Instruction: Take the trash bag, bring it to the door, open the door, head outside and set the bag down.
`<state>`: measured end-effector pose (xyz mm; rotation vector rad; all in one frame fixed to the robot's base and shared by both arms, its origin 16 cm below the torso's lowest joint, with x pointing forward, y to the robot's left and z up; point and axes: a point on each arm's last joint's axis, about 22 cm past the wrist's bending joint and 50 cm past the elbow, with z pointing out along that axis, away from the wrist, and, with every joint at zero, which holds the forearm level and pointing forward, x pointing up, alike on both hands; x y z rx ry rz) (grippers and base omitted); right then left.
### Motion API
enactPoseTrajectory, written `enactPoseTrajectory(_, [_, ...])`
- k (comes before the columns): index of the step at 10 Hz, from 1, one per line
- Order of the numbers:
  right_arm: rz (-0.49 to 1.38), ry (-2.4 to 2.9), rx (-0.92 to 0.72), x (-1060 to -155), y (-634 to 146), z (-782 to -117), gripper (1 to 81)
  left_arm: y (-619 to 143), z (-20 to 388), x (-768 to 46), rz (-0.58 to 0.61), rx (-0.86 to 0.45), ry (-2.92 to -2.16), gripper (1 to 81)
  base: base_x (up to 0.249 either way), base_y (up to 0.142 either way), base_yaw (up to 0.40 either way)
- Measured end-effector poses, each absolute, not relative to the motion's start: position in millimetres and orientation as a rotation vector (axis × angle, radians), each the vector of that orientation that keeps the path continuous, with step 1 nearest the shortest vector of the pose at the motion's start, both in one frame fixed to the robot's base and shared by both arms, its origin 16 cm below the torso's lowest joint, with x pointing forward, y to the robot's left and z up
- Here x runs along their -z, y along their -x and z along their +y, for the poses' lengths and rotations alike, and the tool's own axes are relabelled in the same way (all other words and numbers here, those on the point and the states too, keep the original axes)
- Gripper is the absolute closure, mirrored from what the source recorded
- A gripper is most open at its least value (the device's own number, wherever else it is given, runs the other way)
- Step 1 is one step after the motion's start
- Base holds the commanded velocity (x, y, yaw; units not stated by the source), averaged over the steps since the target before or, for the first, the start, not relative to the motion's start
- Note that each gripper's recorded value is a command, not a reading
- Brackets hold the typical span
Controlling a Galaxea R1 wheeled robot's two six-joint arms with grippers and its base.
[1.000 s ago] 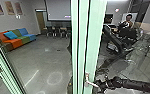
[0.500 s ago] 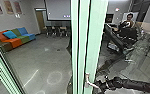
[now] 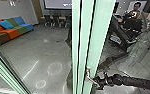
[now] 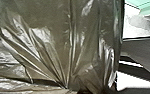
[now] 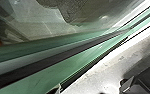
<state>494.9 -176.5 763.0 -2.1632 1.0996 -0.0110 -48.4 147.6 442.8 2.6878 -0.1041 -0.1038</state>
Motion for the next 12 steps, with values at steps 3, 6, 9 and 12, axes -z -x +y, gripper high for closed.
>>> enactPoseTrajectory(3, [1.105, 2.16, 0.016, -763.0, -499.8, -179.5, 1.0, 48.2, 147.0, -442.3, -0.104, 0.11, -2.686, 81.1, 0.0, 0.0, 0.0])
enactPoseTrajectory(6, [1.103, 2.158, 0.005, -768.8, -493.1, -185.3, 1.0, 48.1, 146.9, -442.4, -0.104, 0.114, -2.686, 81.1, 0.0, 0.0, 0.0])
enactPoseTrajectory(9, [1.083, 2.178, 0.0, -778.7, -488.7, -192.2, 1.0, 48.5, 146.6, -442.5, -0.102, 0.119, -2.685, 81.1, 0.0, 0.0, 0.0])
enactPoseTrajectory(12, [1.084, 2.187, 0.005, -783.4, -492.2, -196.4, 1.0, 48.7, 146.6, -442.5, -0.101, 0.121, -2.685, 81.1, 0.0, 0.0, 0.0])
